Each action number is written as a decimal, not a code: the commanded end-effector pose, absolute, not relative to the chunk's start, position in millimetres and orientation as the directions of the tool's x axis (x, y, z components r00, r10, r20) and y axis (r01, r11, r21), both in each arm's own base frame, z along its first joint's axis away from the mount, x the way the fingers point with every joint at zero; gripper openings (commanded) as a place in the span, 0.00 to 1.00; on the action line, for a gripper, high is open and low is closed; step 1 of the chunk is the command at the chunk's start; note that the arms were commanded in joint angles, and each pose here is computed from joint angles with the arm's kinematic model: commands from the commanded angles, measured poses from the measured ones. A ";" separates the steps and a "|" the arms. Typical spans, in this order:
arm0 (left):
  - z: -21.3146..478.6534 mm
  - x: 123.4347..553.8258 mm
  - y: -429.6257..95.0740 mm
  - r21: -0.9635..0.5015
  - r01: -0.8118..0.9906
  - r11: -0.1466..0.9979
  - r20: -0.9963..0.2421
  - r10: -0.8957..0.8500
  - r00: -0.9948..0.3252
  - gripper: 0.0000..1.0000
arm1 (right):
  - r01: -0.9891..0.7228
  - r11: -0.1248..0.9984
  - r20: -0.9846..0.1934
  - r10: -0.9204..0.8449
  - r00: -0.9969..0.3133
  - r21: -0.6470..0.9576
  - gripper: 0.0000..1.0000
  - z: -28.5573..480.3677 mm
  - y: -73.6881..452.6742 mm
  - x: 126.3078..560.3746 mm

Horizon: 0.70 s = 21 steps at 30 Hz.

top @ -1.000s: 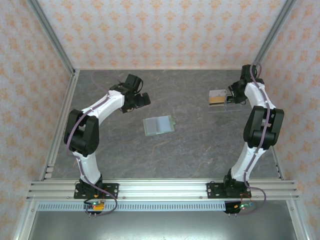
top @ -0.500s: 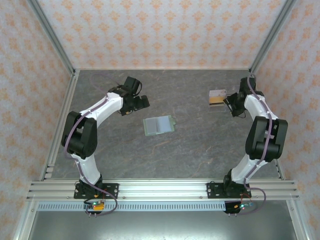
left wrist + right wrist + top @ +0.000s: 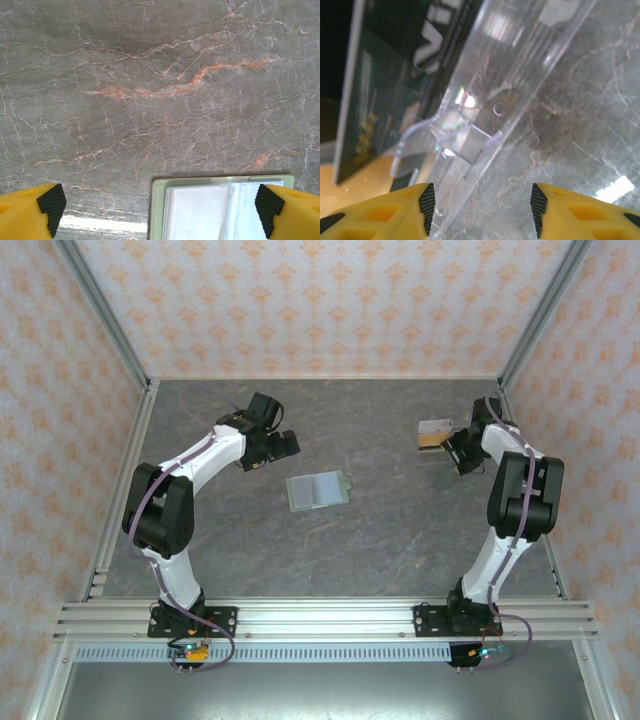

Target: Take the credit cards out of the card holder

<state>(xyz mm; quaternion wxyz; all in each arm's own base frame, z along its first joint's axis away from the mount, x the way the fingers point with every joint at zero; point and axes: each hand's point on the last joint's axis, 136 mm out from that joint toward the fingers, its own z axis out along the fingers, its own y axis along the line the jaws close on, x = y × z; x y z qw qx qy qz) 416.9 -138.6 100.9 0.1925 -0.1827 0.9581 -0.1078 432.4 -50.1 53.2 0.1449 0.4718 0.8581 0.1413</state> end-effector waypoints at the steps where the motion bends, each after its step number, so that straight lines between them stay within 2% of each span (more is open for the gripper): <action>1: 108.1 417.7 -139.9 -0.282 -0.296 0.913 -0.344 -0.384 -0.857 1.00 | 0.777 0.520 -0.162 0.853 -0.496 0.355 0.55 56.5 -59.4 444.1; 4: 107.2 418.4 -139.8 -0.278 -0.296 0.914 -0.342 -0.382 -0.859 1.00 | 0.792 0.514 -0.155 0.857 -0.492 0.329 0.53 50.2 -61.9 443.8; 9: 106.7 419.7 -140.6 -0.278 -0.296 0.914 -0.339 -0.381 -0.860 1.00 | 0.806 0.506 -0.139 0.862 -0.487 0.309 0.43 41.4 -62.8 441.6; 21: 105.8 420.2 -140.9 -0.275 -0.294 0.915 -0.336 -0.378 -0.863 1.00 | 0.834 0.498 -0.165 0.867 -0.471 0.239 0.33 34.8 -73.0 429.5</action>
